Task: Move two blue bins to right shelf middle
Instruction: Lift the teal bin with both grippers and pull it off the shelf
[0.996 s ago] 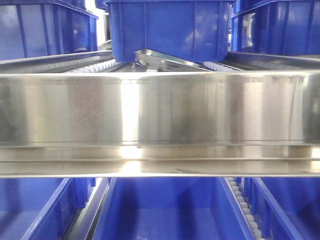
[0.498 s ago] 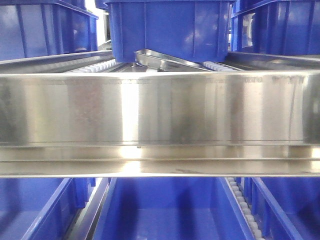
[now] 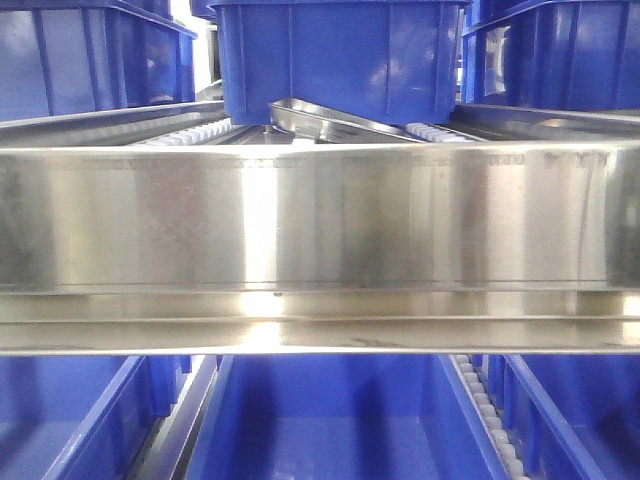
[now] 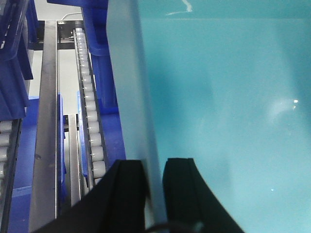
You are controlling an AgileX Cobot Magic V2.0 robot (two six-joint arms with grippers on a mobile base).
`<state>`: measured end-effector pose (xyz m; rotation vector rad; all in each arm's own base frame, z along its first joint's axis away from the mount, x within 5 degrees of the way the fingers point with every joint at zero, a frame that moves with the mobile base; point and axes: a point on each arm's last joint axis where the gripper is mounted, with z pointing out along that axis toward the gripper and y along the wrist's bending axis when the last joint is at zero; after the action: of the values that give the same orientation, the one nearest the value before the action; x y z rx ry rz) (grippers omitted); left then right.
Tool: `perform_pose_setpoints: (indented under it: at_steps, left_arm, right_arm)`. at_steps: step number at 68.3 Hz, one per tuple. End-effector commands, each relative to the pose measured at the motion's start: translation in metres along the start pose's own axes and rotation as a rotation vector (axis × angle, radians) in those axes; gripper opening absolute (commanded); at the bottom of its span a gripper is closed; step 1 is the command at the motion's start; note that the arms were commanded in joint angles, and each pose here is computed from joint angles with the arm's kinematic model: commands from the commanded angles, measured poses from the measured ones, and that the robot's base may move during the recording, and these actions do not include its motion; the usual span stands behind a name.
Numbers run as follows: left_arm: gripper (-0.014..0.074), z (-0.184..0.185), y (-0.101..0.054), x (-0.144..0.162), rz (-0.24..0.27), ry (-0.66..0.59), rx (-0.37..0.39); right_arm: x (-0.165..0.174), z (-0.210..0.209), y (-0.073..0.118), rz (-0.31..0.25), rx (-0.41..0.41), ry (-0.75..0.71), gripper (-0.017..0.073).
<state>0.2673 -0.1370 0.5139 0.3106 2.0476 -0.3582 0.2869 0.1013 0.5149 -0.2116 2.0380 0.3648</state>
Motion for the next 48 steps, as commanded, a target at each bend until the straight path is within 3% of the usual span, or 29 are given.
perform_pose_setpoints:
  at_steps: [1, 48]
  left_arm:
    - [-0.0111, -0.0142, -0.0012, -0.0098, 0.004, -0.088, 0.025]
    - [-0.0111, -0.0142, -0.0012, -0.0098, 0.004, -0.088, 0.025]
  right_arm:
    - [-0.0071, -0.0056, -0.0021, -0.022, 0.013, -0.066, -0.0153]
    - [-0.007, -0.0056, -0.0021, -0.022, 0.013, -0.064, -0.0153]
